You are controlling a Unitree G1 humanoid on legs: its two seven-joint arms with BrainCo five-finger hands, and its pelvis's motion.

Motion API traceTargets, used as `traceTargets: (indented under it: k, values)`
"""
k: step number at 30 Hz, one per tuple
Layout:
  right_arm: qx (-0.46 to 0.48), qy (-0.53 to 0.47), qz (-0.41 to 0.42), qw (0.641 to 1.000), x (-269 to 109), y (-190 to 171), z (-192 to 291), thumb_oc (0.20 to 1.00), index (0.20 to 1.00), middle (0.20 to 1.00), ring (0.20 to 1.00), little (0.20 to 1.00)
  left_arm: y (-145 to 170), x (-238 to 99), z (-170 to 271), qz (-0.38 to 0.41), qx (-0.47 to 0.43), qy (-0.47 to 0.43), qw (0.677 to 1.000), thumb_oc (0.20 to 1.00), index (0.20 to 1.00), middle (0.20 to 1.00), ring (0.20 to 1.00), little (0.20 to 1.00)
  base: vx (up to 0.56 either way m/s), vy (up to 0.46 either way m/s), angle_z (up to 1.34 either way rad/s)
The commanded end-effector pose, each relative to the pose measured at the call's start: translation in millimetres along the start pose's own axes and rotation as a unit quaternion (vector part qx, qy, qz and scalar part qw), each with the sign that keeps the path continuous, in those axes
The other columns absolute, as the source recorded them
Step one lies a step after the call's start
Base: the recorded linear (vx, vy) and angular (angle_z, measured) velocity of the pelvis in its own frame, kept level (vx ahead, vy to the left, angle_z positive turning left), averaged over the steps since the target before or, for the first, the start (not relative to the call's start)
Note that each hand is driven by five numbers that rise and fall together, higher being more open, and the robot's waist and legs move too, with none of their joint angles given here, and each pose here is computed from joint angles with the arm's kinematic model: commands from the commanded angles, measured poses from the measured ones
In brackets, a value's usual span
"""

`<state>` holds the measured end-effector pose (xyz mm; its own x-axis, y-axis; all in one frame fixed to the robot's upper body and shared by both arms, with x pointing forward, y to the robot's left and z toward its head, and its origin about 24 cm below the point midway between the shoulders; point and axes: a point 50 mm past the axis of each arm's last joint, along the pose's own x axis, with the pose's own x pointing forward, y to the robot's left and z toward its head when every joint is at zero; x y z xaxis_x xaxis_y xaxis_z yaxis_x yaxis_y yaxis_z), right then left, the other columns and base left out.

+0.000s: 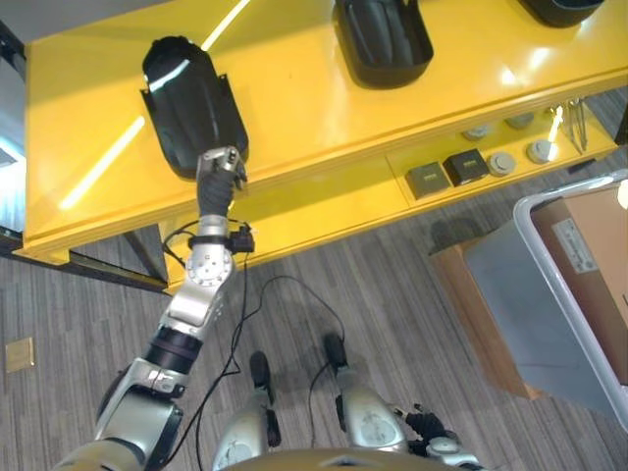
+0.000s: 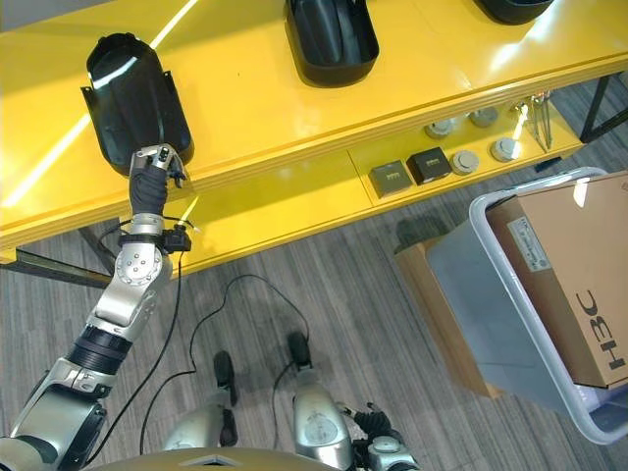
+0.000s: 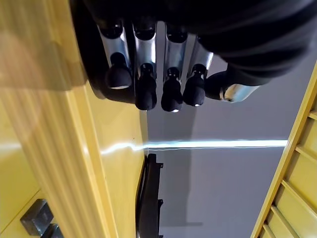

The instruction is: Move parts from the plastic box to the shelf.

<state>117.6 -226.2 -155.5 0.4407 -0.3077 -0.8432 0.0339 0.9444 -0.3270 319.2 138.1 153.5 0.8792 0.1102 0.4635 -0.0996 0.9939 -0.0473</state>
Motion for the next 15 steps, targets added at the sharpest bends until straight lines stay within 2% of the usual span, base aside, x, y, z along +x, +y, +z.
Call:
traceTargets:
  k: [1, 15]
  values:
    - [0.001, 0.0, 0.009, 1.0, -2.2, 12.0, -1.9, 1.0, 1.0, 1.0, 1.0, 1.0, 1.5, 22.0, 28.9, 0.013, 0.014, -0.084, 0.996, 0.2, 0.2, 0.2, 0.2, 0.2, 0.0, 0.0, 0.0]
    - [-0.003, -0.004, 0.001, 1.0, -0.9, 3.5, -1.0, 1.0, 1.0, 1.0, 1.0, 1.0, 25.9, 67.6, 39.5, 0.118, 0.043, -0.087, 0.988, 0.2, 0.2, 0.2, 0.2, 0.2, 0.0, -0.003, -0.03]
